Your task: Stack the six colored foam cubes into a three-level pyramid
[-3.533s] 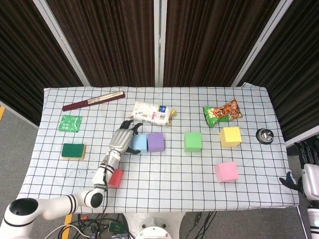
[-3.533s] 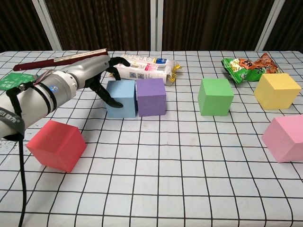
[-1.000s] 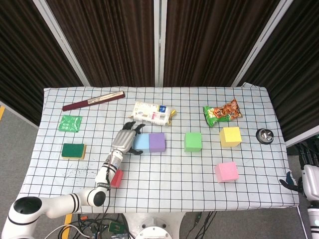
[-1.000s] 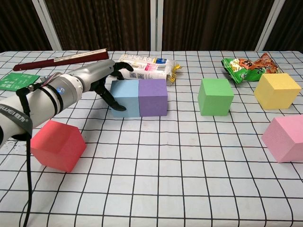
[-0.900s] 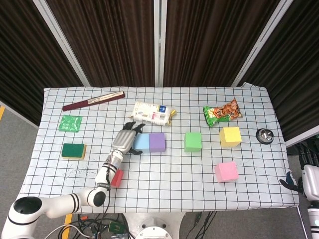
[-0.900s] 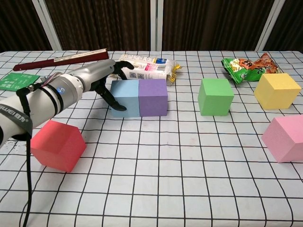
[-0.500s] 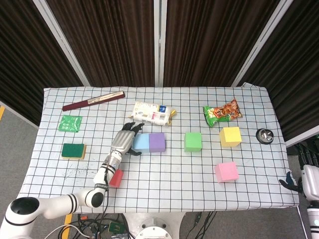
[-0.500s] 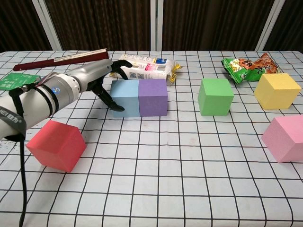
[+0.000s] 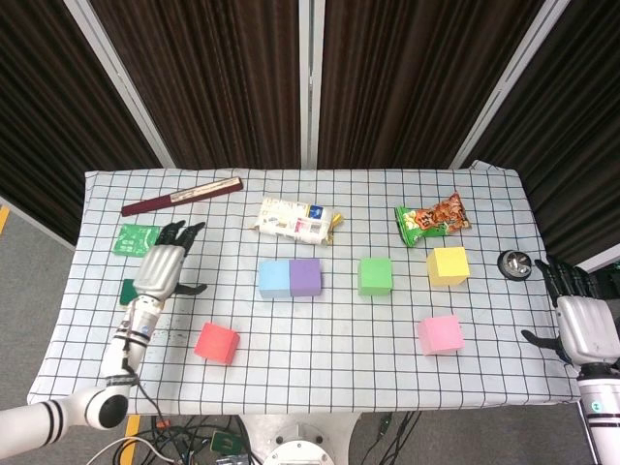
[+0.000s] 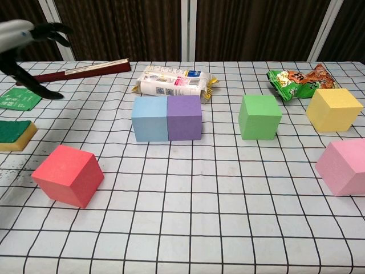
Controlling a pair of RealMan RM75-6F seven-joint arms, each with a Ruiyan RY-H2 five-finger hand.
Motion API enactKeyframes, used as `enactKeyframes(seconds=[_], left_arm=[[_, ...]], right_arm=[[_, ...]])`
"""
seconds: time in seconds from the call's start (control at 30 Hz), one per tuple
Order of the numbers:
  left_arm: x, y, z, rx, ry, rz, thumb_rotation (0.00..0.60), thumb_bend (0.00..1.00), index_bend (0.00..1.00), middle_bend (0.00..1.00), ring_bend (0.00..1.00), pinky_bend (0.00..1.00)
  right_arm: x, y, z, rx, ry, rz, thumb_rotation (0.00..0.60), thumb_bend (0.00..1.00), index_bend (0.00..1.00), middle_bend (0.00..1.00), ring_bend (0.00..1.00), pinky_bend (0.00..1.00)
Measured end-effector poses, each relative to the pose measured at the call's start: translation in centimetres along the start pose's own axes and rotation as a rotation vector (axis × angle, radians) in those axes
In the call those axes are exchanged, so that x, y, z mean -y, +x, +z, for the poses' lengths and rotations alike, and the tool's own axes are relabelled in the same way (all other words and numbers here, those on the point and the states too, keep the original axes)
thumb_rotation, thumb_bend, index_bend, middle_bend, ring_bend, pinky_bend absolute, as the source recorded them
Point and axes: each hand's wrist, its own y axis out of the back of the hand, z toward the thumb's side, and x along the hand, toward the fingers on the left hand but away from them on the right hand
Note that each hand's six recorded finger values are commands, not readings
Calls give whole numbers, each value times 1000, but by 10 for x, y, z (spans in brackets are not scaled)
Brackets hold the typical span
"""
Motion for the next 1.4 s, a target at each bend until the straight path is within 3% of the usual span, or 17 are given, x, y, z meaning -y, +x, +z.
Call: enactKeyframes(seconds=[0.1,0.23,0.53,1.0,1.4], left_arm=[[-23,-19,-23,9,49,54,600,0,74,118,0,33],[-41,-49,-55,-4,52,75,600,0,85,118,0,32],[-49,-112,-104,-83,22,70,600,0,104,118,0,31],[-57,-158,-134,-117,-22,101,600,0,100,130,0,31],[-47,-168,-145,-126,-36,82,600,0,99,130,0,31]], right_arm=[[-3,-19,19,-51,0,19,600,0,0,0,0,0],[-4,-47,45,-100,7,46,600,0,0,0,0,0],[17,-93,118,-185,-9,134,600,0,0,0,0,0],[86,-119,187,-203,19,293,600,0,0,19,0,0],[122,-143,208,-161,37,266,600,0,0,127,0,0]])
